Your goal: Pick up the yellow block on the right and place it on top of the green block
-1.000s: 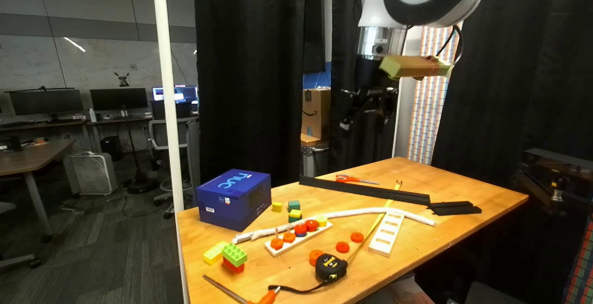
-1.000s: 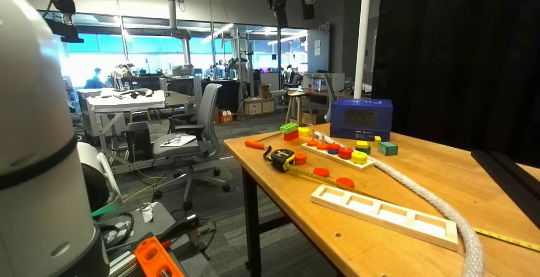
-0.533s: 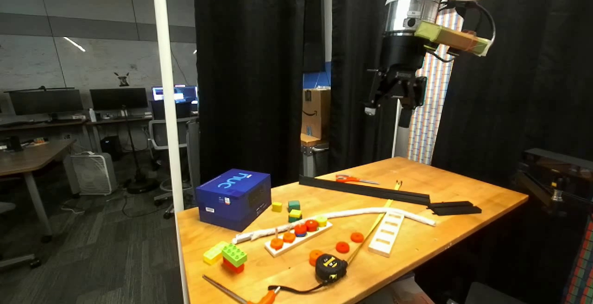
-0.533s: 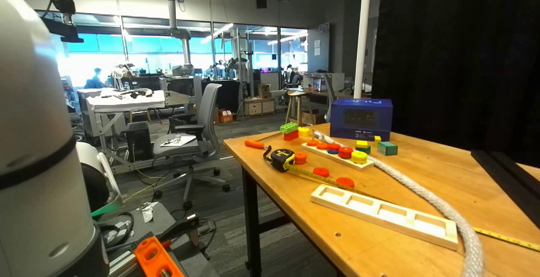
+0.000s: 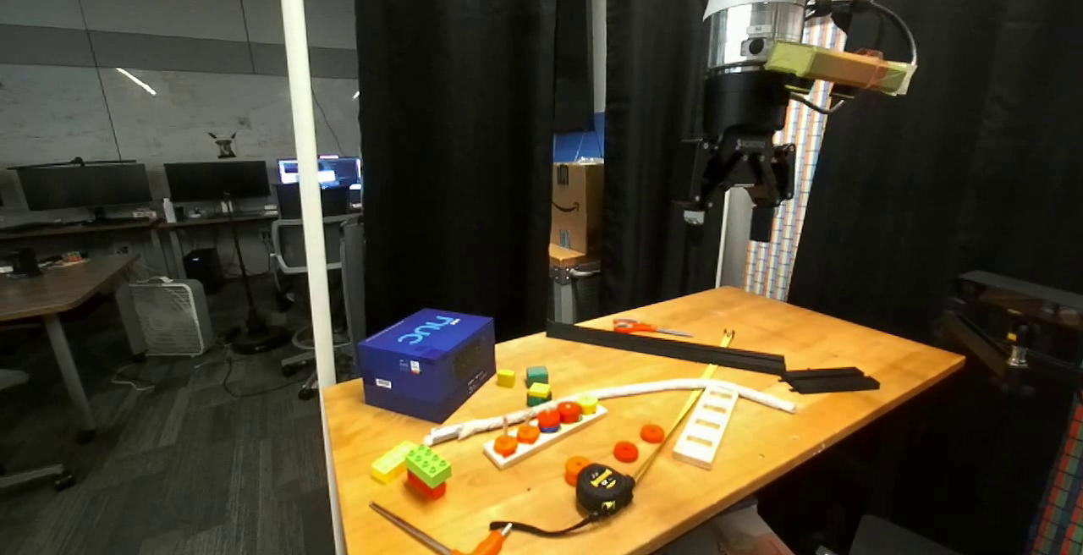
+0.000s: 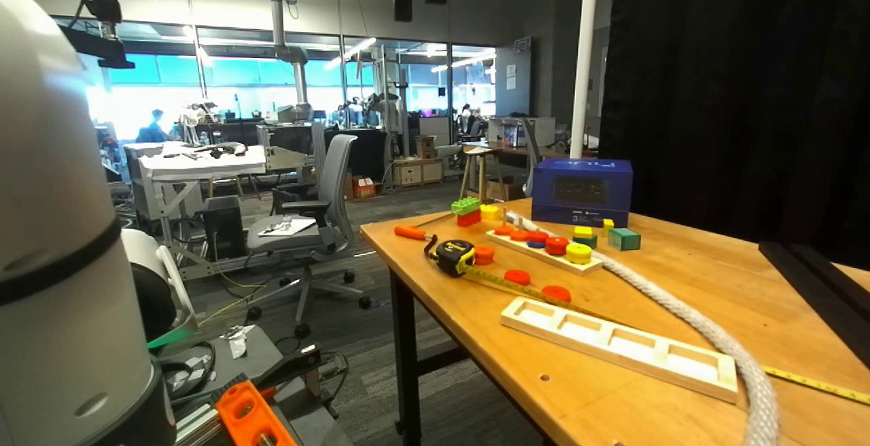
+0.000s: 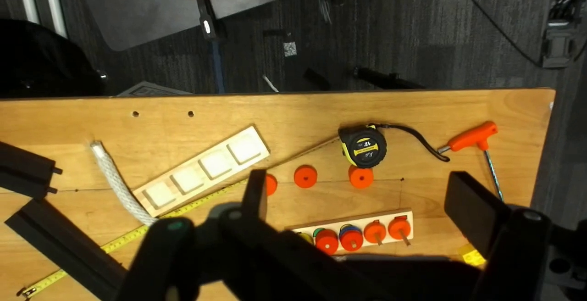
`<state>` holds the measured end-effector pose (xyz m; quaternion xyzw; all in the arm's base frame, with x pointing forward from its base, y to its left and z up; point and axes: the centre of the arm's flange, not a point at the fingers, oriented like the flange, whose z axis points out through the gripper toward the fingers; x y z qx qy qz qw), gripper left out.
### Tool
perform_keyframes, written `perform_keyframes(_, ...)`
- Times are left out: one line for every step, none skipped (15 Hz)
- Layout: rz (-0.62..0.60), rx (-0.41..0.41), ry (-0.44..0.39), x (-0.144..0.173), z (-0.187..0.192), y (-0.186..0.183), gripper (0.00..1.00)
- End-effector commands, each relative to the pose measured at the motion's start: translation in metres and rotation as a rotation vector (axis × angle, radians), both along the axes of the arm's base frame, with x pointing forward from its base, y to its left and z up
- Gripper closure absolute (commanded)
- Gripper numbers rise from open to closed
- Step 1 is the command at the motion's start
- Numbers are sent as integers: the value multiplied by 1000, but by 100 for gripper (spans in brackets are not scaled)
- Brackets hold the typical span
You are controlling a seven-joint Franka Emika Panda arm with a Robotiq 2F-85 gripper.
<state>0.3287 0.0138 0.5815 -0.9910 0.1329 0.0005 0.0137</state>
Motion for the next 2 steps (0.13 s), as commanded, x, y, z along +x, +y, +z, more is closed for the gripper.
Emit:
perform_keyframes(0,0,0,0,0,0,0)
perform_keyframes(0,0,0,0,0,0,0)
